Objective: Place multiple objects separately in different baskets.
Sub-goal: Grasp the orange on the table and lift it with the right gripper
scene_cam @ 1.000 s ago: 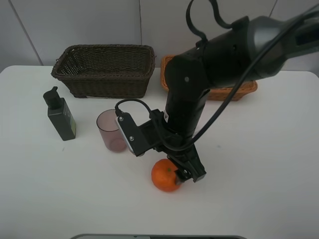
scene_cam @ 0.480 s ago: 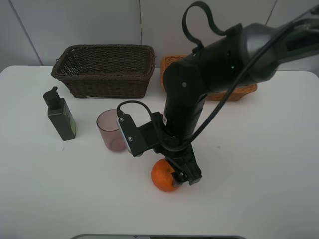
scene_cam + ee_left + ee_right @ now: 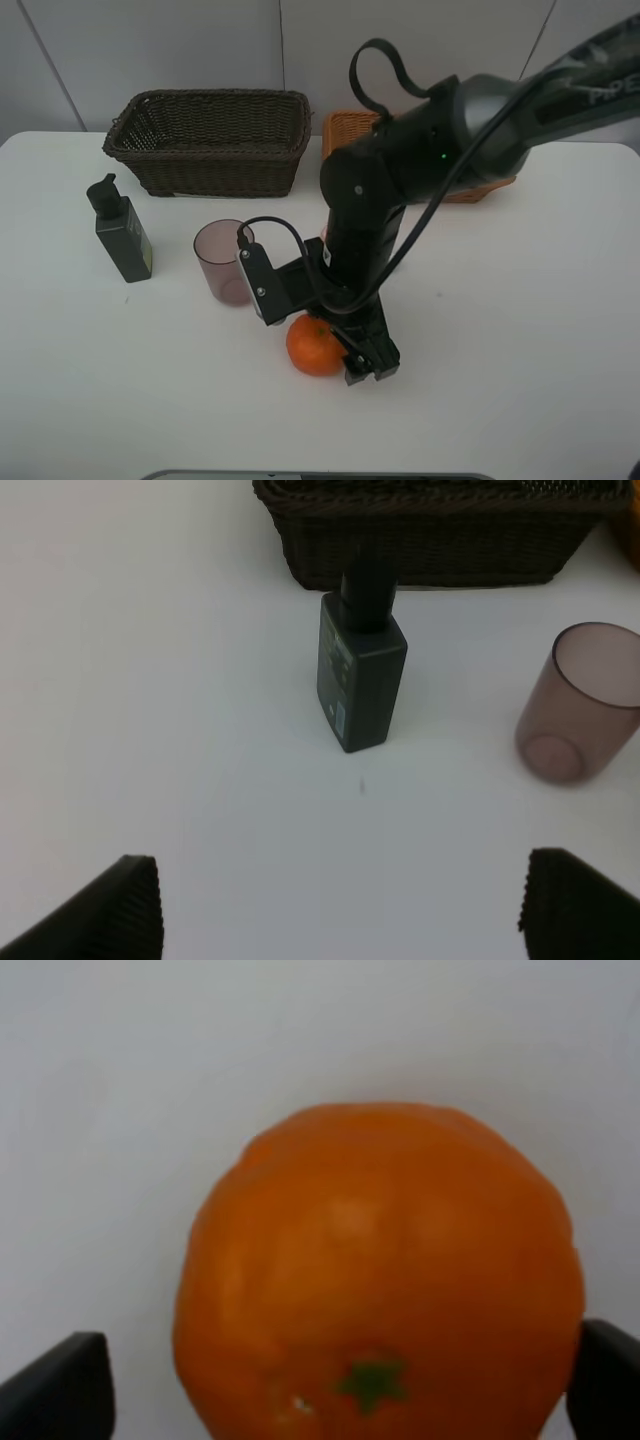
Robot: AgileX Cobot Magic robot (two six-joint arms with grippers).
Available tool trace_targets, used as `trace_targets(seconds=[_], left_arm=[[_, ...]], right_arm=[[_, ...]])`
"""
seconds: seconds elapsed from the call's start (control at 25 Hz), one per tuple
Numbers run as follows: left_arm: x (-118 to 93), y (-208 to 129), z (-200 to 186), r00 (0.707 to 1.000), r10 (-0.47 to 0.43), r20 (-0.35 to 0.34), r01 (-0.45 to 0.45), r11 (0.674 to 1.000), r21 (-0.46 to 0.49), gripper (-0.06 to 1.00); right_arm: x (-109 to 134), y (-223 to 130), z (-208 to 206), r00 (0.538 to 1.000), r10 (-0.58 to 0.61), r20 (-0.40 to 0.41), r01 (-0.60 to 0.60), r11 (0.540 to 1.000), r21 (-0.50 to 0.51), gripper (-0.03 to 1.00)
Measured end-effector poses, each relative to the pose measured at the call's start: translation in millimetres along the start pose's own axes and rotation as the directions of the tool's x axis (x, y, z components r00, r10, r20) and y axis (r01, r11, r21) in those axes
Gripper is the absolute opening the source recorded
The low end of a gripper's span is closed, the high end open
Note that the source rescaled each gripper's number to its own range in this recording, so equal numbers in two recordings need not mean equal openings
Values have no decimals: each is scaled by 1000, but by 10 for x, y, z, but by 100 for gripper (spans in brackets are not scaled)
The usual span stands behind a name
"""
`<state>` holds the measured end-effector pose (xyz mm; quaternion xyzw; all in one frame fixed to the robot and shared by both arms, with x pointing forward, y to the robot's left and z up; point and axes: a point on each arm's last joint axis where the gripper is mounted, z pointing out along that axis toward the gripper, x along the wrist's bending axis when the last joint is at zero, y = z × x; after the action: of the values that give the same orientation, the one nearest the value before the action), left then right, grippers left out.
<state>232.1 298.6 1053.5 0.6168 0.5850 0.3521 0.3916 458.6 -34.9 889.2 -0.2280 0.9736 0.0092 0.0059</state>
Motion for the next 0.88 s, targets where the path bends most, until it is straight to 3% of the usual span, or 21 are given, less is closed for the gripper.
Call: trace_targets(seconds=[0.88], left_arm=[[0, 0, 0, 1000, 0, 0, 0, 1000, 0, 92]], right_arm=[[-47, 94, 31, 998, 43, 53, -40, 997, -72, 100]])
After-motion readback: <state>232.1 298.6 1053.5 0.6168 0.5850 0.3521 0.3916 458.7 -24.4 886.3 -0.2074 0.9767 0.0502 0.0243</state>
